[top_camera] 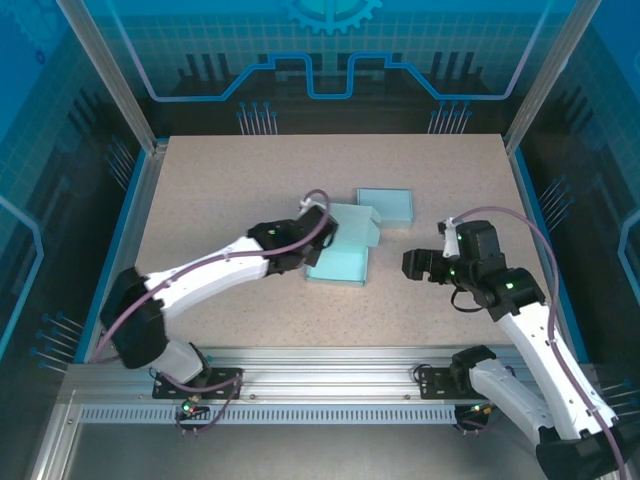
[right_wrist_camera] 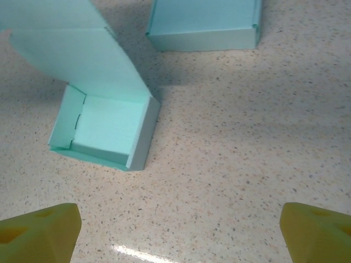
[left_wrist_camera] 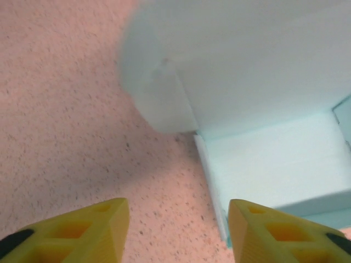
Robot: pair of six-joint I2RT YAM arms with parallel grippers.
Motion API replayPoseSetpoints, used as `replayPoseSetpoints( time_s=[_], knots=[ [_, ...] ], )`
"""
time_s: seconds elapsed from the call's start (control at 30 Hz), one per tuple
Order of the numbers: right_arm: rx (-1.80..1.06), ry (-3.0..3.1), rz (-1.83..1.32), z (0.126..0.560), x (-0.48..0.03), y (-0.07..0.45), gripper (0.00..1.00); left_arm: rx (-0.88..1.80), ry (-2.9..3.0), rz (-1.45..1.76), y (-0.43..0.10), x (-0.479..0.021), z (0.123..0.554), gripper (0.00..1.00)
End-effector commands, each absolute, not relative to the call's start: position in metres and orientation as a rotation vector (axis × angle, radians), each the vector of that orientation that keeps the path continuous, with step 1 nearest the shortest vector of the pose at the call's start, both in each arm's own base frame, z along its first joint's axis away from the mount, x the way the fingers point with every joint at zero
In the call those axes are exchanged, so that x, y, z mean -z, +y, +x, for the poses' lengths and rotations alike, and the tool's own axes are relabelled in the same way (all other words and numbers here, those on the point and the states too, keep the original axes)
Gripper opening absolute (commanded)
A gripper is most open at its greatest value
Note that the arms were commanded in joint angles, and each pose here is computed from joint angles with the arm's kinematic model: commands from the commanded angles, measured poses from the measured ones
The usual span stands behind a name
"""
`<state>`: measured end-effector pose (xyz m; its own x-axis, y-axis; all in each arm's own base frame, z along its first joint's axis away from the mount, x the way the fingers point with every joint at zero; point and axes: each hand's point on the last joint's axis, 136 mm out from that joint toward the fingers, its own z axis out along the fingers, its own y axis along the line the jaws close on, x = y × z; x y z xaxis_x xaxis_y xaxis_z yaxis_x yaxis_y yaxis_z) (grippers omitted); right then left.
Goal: Fold the paper box
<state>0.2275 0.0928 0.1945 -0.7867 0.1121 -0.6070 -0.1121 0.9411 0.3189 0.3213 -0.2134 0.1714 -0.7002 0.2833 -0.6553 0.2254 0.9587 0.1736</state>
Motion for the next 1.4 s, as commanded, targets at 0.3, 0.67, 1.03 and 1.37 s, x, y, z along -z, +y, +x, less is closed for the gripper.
replayPoseSetpoints(
  time_s=[0.3, 0.67, 1.03, 1.37],
  knots=[
    [-0.417, 2.424, -0.188, 0.291, -0.194, 0.144, 0.93, 0.606, 2.046, 0.315, -0.185, -0.18, 0.367, 0.7],
    [-0.377, 2.528, -0.258, 0.334, -0.153, 0.178, 0.69, 0.794, 2.08, 0.328, -0.189, -0.145, 0.387, 0.64],
    [-0.353, 2.546, -0.252, 0.354, -0.144, 0.187, 0.48, 0.807, 2.12, 0.404, -0.201, -0.133, 0.398, 0.6],
    [-0.323, 2.552, -0.26, 0.358, -0.136, 0.197, 0.36, 0.723, 2.142, 0.5, -0.213, -0.125, 0.396, 0.46]
  ],
)
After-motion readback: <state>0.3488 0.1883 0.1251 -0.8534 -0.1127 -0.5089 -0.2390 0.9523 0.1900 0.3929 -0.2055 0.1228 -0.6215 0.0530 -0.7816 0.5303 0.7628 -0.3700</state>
